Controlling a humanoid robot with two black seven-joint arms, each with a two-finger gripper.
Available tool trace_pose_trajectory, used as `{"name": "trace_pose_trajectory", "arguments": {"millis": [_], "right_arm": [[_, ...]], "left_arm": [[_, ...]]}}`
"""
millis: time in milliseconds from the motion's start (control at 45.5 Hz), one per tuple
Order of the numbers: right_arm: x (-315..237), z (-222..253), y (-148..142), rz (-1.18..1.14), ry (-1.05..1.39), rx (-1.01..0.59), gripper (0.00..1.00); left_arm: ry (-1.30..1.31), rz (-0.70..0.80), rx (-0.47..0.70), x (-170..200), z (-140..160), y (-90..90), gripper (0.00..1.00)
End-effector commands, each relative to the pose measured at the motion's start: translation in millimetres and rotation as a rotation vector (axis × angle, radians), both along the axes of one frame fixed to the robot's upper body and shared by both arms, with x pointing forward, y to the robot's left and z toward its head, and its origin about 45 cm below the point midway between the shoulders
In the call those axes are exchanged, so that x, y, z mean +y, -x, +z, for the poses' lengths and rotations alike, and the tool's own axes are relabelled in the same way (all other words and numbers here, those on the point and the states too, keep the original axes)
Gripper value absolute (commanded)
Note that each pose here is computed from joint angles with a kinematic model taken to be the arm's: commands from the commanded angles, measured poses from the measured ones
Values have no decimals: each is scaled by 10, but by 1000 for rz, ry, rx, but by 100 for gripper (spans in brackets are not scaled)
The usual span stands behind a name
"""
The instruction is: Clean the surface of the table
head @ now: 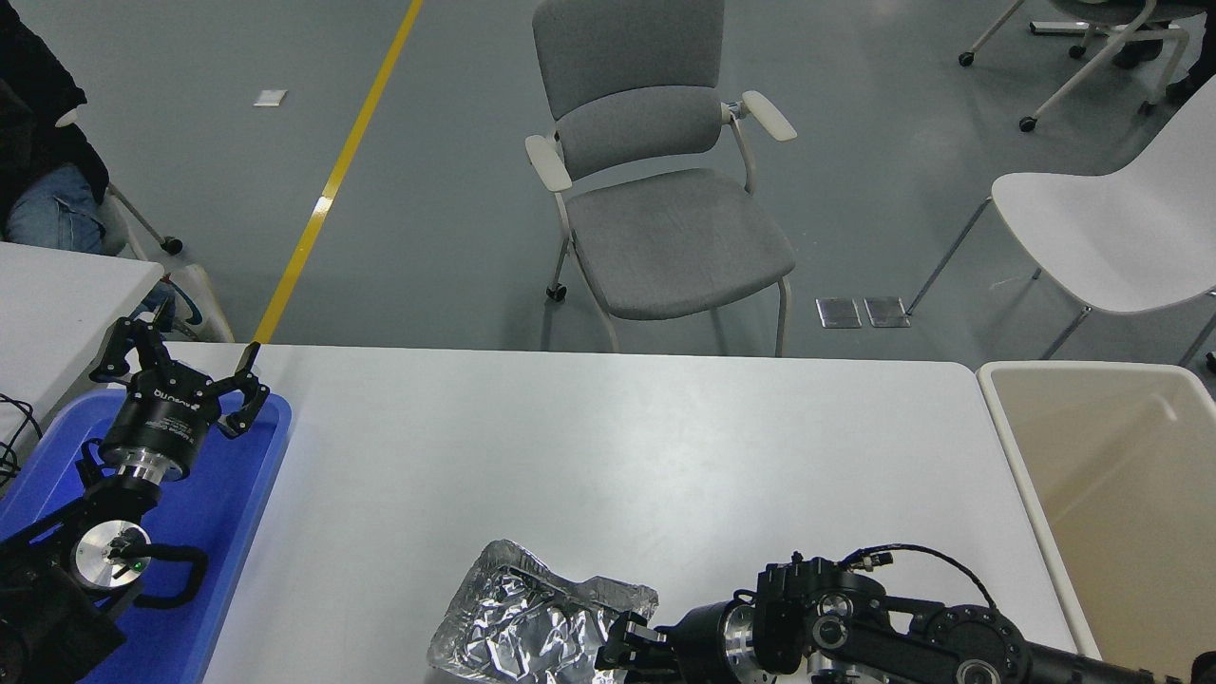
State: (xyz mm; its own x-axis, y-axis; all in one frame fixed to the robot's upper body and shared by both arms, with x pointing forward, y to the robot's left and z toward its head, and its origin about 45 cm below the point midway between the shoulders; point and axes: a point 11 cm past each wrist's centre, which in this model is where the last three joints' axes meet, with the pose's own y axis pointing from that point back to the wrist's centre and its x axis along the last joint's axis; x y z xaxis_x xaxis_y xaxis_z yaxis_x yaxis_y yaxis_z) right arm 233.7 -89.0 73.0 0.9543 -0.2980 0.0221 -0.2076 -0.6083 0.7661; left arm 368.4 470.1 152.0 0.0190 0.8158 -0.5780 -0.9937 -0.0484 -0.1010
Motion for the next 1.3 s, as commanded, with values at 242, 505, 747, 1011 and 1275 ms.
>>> {"name": "trace_pose_trajectory", "arguments": {"millis": [242, 505, 747, 1011, 1275], "right_arm": [[-25, -63, 46, 34, 30, -39, 0], [-33, 89, -81, 17, -2, -56, 0], [-192, 433, -252, -8, -40, -44, 0], [-501, 895, -516, -49, -50, -95, 0], [-702, 1477, -747, -62, -78, -148, 0]], "left_arm": [[-1, 1, 2, 0, -3, 0, 100], [0, 0, -1, 3, 4, 0, 100], [0, 0, 0, 0, -1, 1, 100], [0, 0, 0, 0, -1, 1, 100], [0, 0, 0, 0, -1, 1, 100]]}}
